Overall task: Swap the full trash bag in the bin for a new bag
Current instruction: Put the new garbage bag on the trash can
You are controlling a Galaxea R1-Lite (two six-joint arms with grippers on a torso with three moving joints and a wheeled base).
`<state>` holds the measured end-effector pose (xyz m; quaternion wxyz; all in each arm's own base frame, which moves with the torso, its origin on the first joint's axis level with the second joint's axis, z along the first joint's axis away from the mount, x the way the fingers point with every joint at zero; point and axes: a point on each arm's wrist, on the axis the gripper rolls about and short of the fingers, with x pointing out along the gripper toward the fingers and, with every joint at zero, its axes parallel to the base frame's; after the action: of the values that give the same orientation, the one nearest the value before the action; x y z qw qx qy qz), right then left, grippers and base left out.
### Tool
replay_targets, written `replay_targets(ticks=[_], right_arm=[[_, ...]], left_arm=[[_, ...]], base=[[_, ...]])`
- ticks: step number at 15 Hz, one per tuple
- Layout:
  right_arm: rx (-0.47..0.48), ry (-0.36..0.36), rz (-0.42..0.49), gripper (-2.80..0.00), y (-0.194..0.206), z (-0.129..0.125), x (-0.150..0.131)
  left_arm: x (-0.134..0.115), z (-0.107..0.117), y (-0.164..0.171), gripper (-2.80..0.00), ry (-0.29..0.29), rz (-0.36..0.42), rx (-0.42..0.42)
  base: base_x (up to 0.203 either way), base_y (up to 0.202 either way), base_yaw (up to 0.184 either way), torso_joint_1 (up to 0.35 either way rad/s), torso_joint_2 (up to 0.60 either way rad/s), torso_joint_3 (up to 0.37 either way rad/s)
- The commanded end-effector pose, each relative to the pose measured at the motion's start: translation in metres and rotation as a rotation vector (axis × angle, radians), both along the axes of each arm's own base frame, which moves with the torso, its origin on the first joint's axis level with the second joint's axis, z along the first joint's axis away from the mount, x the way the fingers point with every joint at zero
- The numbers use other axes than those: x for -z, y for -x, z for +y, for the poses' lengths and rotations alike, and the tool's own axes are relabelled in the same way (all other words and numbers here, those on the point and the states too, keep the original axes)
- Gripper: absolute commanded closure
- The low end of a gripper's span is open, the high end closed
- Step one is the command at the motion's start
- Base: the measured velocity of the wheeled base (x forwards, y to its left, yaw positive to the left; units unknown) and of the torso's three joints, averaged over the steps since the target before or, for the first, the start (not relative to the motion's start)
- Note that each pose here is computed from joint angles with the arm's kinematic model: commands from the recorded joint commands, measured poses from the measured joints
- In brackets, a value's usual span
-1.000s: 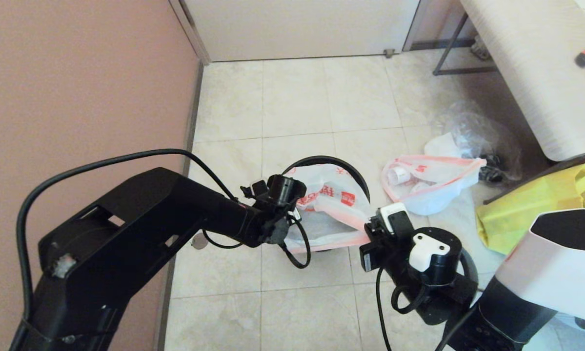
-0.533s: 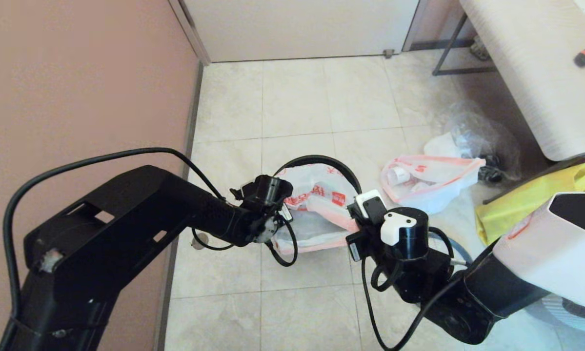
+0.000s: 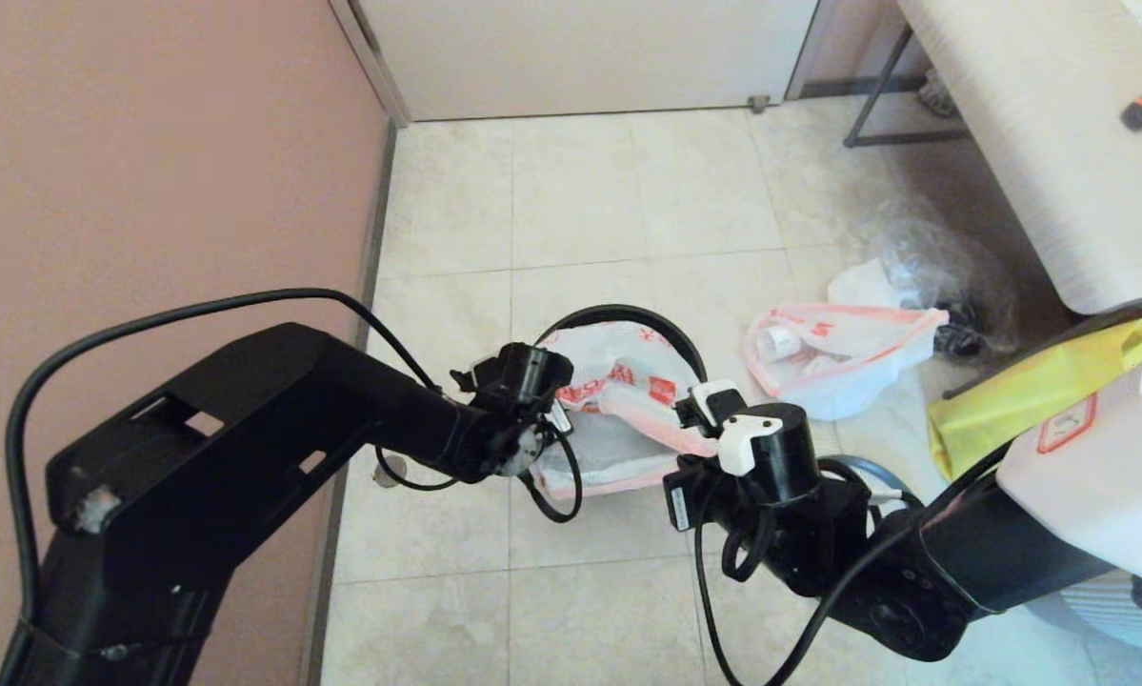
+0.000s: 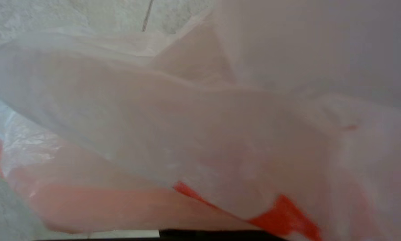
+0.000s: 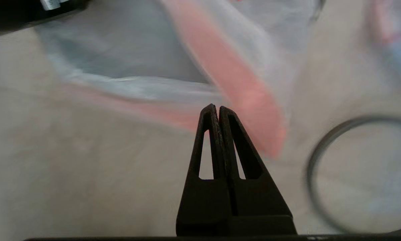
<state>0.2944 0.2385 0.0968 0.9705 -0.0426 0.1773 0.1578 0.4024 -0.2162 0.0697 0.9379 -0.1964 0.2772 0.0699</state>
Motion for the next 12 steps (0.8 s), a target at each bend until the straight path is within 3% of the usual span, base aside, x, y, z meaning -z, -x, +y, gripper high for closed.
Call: replay_targets(ticks=[1,12], right_arm=[[0.018,-0.026,0.001,0.0,-0.002,-0.006,-0.004],[0.048,0.003,0.047,0.0,-0.026,-0.01,0.025]], left_arm=[[-0.007,-0.004,0.004,0.0,0.011,-0.015,0.007],[-0.006,-0.005,0.004,0.0,0.01,-0.014,0.009]], base=[[0.0,0.0,0.0,0.0,0.0,0.0],[0.0,0.0,0.0,0.0,0.0,0.0]])
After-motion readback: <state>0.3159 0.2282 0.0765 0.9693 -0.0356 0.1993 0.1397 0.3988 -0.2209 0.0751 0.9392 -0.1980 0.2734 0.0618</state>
